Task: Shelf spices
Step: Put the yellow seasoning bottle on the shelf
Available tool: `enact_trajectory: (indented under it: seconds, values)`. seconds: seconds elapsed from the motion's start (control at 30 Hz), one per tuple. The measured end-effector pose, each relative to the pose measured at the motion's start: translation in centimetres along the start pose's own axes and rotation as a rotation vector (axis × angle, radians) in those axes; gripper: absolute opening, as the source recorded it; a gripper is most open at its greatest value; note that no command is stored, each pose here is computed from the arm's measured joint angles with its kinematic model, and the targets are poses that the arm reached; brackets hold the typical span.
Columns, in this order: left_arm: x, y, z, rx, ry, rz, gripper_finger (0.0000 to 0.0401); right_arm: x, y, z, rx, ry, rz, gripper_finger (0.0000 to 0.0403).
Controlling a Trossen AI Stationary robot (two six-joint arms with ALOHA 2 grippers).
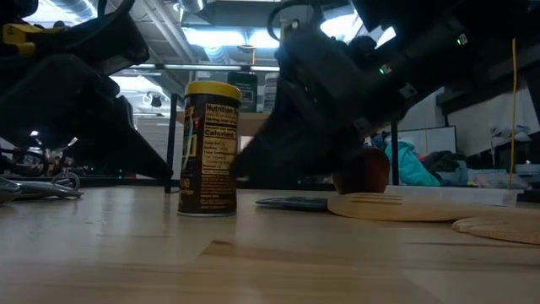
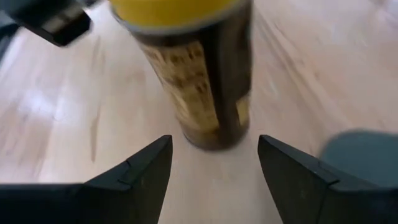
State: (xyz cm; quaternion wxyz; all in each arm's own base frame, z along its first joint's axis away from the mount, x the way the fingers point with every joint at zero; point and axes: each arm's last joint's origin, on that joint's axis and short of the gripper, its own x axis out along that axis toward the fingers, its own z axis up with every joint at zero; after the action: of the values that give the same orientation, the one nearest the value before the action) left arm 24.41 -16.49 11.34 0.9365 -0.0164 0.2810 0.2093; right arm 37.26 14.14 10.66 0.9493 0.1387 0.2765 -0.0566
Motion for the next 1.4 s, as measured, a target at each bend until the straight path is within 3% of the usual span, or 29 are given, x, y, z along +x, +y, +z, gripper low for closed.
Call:
enact_trajectory:
  seconds: [0.2,0.53,0.97,1.4]
  values:
    - [0.0,-0.1,0.1,-0.011,-0.007,-0.005,0.0003,-0.8,1.7,-0.9,0.003,-0.013,0.002,0.0244]
    - [0.0,-0.8,0.8,-0.039,-0.063,-0.054,0.0003,-1.7,2.9,-1.5,-0.005,-0.147,-0.157,0.0243]
    - [2.6,-2.4,-2.3,-0.073,-0.075,-0.071,0.0003,0.0,2.5,-3.4,0.099,-0.128,-0.115,0.0244]
    - [2.9,-2.6,-2.6,-0.078,-0.094,-0.058,0.0003,0.0,2.5,-3.4,0.096,-0.125,-0.117,0.0244]
